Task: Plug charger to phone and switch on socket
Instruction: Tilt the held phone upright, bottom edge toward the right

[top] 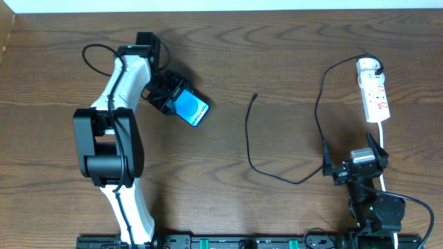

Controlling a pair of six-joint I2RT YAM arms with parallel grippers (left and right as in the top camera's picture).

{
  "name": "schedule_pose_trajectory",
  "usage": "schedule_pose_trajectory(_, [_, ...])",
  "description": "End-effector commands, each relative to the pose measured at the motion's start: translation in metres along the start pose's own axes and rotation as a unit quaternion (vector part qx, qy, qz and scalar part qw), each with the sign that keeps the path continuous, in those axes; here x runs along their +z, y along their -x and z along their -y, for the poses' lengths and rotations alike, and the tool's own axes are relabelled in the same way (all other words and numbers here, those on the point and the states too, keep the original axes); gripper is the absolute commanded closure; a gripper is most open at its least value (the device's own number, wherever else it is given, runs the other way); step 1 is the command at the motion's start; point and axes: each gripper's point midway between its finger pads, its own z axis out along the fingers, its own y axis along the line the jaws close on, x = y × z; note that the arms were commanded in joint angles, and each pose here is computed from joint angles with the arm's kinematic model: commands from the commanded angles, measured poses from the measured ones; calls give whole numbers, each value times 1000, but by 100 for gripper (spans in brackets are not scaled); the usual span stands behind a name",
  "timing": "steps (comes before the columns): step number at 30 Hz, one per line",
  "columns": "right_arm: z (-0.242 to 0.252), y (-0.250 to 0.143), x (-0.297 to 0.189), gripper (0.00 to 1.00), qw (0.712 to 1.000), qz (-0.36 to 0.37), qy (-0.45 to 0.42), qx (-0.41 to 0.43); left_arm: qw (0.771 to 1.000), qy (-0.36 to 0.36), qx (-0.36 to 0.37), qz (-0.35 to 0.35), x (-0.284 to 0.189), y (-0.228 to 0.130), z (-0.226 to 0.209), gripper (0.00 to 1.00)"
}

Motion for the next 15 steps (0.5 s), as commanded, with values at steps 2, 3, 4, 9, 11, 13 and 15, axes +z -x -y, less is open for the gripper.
schedule_pose_trajectory(2, [-2, 0, 0, 1, 1000, 1, 4, 6, 993, 55, 76, 72, -6, 5, -3, 34])
schedule_pose_trajectory(3, [-2, 0, 0, 1, 1000, 1, 4, 6, 992, 62, 82, 78, -5, 5, -3, 34])
schedule_pose_trajectory(4, [-2, 0, 0, 1, 1000, 1, 4, 6, 990, 67, 88, 83, -5, 4, -2, 34])
schedule_pose_trajectory(9, [-2, 0, 0, 1, 1000, 1, 4, 6, 987, 81, 102, 96, -2, 0, 0, 34])
schedule_pose_trajectory(11, [-2, 0, 0, 1, 1000, 1, 4, 6, 987, 80, 103, 96, -2, -1, 1, 34])
schedule_pose_trajectory(13, [-2, 0, 0, 1, 1000, 1, 4, 6, 987, 79, 103, 94, -2, -1, 1, 34])
schedule_pose_trajectory(15, [-2, 0, 0, 1, 1000, 2, 4, 6, 988, 77, 102, 91, -2, -2, 2, 34])
